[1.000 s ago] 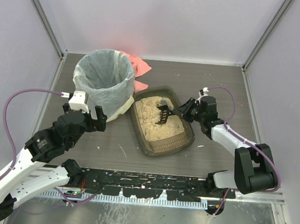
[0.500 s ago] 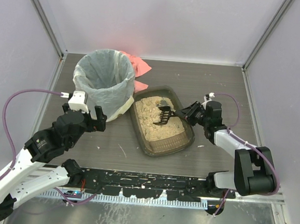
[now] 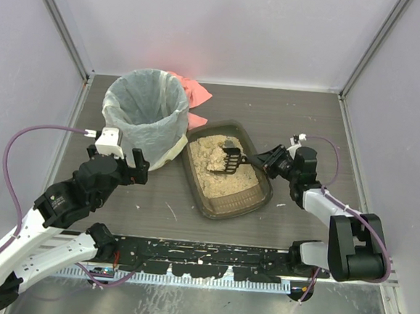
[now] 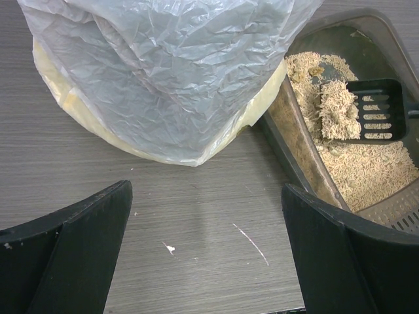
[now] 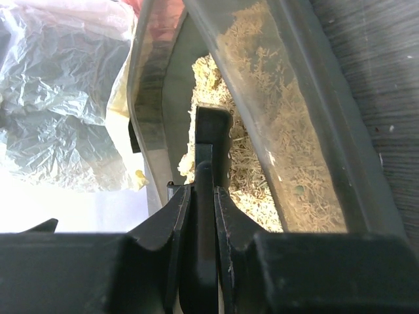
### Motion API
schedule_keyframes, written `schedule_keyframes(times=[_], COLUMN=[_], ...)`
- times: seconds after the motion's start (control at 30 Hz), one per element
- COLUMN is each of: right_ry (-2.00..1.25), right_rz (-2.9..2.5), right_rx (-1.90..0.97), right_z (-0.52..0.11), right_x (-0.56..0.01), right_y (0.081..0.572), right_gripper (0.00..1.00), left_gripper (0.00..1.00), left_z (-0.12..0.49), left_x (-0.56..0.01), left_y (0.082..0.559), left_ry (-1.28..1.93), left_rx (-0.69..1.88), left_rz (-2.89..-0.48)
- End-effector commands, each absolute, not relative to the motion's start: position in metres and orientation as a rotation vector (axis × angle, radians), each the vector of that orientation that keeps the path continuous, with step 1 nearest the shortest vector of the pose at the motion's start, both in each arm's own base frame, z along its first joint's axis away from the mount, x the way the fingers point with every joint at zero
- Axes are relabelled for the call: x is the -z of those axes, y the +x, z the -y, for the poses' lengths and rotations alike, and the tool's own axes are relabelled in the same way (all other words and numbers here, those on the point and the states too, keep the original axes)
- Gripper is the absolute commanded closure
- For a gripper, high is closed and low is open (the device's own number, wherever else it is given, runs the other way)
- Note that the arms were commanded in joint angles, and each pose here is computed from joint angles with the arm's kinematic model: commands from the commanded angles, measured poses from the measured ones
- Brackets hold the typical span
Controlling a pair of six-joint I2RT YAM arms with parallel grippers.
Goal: Clean the litter box
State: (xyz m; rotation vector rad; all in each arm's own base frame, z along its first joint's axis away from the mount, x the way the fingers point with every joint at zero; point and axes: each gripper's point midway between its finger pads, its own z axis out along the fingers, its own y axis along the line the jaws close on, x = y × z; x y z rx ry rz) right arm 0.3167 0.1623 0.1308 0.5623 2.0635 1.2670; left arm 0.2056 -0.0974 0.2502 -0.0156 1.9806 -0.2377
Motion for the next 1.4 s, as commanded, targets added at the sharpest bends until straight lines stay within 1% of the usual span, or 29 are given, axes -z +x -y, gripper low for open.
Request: schedule_keyframes(times=[0.0, 0.4, 0.57, 0.67, 0.8, 0.9, 1.03, 1.13, 1.27, 1.37], right_ry=[0.490, 0.586, 0.550, 0.670, 0.520, 0.667, 0.539, 0.683, 0.547, 0.692], right_rz=[-1.917, -1.743, -1.741, -1.712, -1.734, -1.698, -1.692, -1.654, -1.667, -1.639], right_rx=[-1.375, -1.492, -1.500, -1.462, -1.541, -1.487, -1.572, -1.555, -1.644, -1.604], right_z=[-0.162, -0.135, -0.133, -0.114, -0.140, -0.114, -0.133, -0.114, -0.138, -0.116], right_x=[-0.166, -0.175, -0.178, -0.169, -0.183, -0.170, -0.184, -0.175, -0.188, -0.175], right_y=[0.317, 0.306, 0.303, 0.306, 0.299, 0.303, 0.296, 0.299, 0.293, 0.298], right_gripper=[0.99, 0.99, 0.99, 0.99, 1.00, 1.00, 0.99, 0.99, 1.00, 1.00], left_gripper=[0.02, 0.02, 0.02, 0.02, 0.02, 0.02, 0.02, 0.02, 0.02, 0.02], left_z=[0.100, 0.100, 0.102, 0.103, 0.104, 0.107, 0.106, 0.108, 0.110, 0.111], left_x=[-0.263, -0.263, -0.263, -0.263, -0.262, -0.261, -0.262, -0.262, -0.262, -0.263], left_y=[0.208, 0.207, 0.209, 0.208, 0.210, 0.210, 0.211, 0.212, 0.213, 0.213], left_ry=[-0.048, -0.051, -0.049, -0.046, -0.057, -0.044, -0.050, -0.044, -0.044, -0.040], left_rx=[0.277, 0.286, 0.286, 0.290, 0.293, 0.300, 0.296, 0.298, 0.302, 0.307], left_rz=[-1.945, -1.945, -1.946, -1.950, -1.941, -1.955, -1.946, -1.952, -1.949, -1.952])
